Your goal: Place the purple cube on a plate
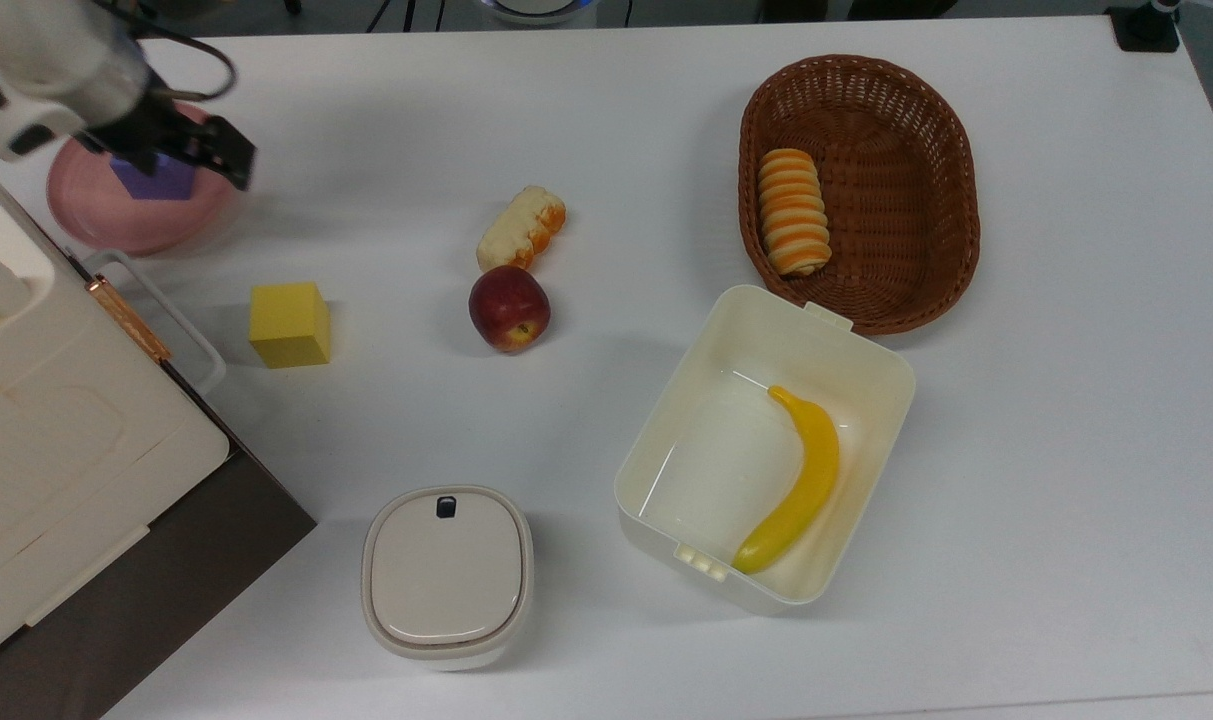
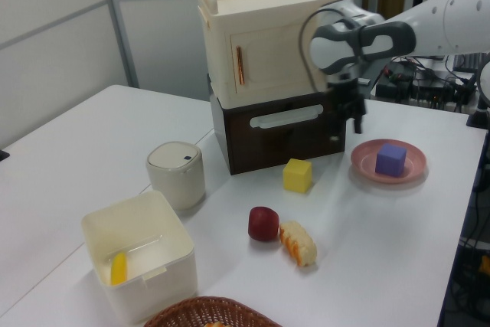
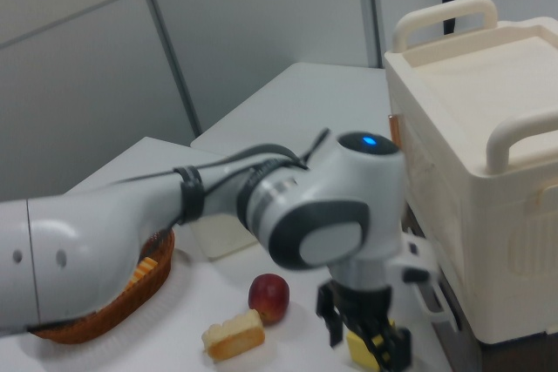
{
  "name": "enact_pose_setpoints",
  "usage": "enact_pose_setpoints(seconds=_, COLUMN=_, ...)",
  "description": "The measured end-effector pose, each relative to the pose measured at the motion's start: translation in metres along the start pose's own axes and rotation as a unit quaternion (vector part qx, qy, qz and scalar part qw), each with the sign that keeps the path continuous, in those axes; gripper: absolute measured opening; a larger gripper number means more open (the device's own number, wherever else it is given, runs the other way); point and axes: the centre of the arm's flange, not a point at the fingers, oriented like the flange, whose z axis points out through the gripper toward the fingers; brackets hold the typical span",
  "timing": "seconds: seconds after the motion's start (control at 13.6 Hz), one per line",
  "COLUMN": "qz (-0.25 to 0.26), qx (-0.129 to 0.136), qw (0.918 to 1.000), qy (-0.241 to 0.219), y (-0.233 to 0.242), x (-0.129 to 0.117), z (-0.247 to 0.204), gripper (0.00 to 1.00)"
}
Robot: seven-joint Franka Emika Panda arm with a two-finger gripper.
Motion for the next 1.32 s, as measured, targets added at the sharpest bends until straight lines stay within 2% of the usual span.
enact_pose_setpoints(seconds=0.44, qz=0.017, qx=-0.019, qw=0.9996, qy=0.008, y=-0.131, x=0.023, z=-0.011, gripper=1.0)
enact_pose_setpoints(seconds=0.66, qz=-0.007, qx=-0.031, qw=0.9986, qy=0.041, y=-0.218, x=0.019, z=-0.044, gripper=1.0)
enact_pose_setpoints(seconds=0.81, qz=-0.027, qx=-0.033, qw=0.9966, qy=0.07, y=-0.249, x=0.003, z=-0.079, gripper=1.0)
enact_pose_setpoints(seconds=0.95, qz=-0.038, qx=-0.035, qw=0.9955, qy=0.08, y=-0.265, x=-0.025, z=-0.114, gripper=1.0)
enact_pose_setpoints(seconds=1.1, qz=-0.043, qx=-0.037, qw=0.9952, qy=0.08, y=-0.269, x=-0.065, z=-0.154, gripper=1.0)
enact_pose_setpoints(seconds=1.32, qz=-0.043, qx=-0.037, qw=0.9945, qy=0.088, y=-0.267, x=-0.092, z=-0.179, gripper=1.0)
